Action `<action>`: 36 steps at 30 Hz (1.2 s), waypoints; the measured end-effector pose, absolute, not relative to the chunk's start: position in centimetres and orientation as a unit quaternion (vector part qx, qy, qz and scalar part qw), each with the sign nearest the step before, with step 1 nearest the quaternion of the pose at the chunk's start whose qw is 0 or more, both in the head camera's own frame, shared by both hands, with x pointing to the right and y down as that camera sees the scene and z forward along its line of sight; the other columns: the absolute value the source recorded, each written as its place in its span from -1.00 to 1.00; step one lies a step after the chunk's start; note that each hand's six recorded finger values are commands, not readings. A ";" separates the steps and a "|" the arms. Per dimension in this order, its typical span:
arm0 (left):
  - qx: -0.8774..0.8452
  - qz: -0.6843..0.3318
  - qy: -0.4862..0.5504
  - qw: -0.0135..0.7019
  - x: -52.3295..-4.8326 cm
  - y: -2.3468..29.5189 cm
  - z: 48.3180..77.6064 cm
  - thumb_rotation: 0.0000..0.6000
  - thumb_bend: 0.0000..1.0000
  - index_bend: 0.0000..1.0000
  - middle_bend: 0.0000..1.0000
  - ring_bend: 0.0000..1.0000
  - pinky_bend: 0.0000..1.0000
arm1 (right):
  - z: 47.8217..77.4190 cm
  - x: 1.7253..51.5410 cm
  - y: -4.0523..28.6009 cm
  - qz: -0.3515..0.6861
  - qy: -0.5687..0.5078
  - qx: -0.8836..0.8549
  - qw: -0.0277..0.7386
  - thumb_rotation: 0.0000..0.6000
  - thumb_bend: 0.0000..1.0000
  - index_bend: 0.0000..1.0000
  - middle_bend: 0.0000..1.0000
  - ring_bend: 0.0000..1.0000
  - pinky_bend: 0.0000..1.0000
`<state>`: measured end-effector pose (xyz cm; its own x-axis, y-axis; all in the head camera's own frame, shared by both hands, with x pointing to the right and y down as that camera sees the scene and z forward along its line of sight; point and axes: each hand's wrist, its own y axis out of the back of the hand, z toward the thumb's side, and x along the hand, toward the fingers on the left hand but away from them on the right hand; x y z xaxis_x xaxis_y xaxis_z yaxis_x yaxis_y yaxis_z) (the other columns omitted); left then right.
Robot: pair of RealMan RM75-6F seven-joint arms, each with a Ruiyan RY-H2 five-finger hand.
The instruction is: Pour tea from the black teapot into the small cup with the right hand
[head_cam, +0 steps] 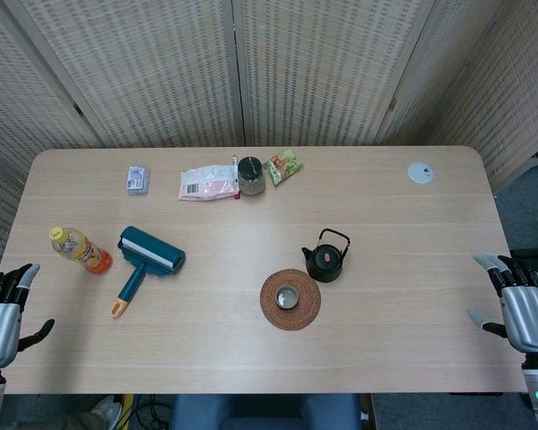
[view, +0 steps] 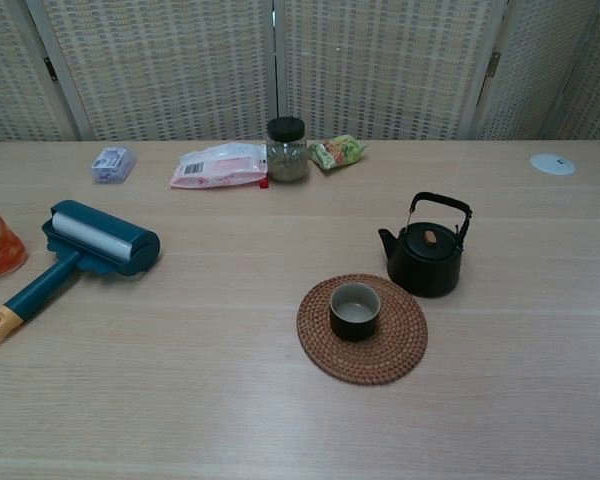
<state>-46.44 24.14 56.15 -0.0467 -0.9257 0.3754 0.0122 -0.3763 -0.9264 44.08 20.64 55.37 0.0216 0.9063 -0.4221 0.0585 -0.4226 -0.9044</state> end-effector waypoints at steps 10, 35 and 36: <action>-0.572 -0.602 0.401 0.387 -46.5 24.3 56.1 1.00 -0.59 -0.85 -0.80 -0.76 -0.85 | 55.5 43.4 20.7 0.572 -0.384 -0.625 0.366 1.00 -0.81 -0.67 -0.59 -0.75 -0.72; -0.577 -0.603 0.395 0.384 -46.4 24.6 56.3 1.00 -0.59 -0.84 -0.80 -0.76 -0.85 | 61.0 34.8 16.0 0.534 -0.276 -0.727 0.331 1.00 -0.84 -0.67 -0.51 -0.75 -0.72; -0.578 -0.603 0.394 0.384 -46.3 24.6 56.4 1.00 -0.59 -0.84 -0.80 -0.76 -0.85 | 61.2 34.4 15.6 0.533 -0.273 -0.729 0.331 1.00 -0.87 -0.67 -0.51 -0.75 -0.72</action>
<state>-46.32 24.59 56.36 -0.0376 -0.9186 0.3934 0.0071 -0.3939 -0.9191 34.44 15.61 61.17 0.2830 0.7509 -0.5968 0.0450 -0.6319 -0.7737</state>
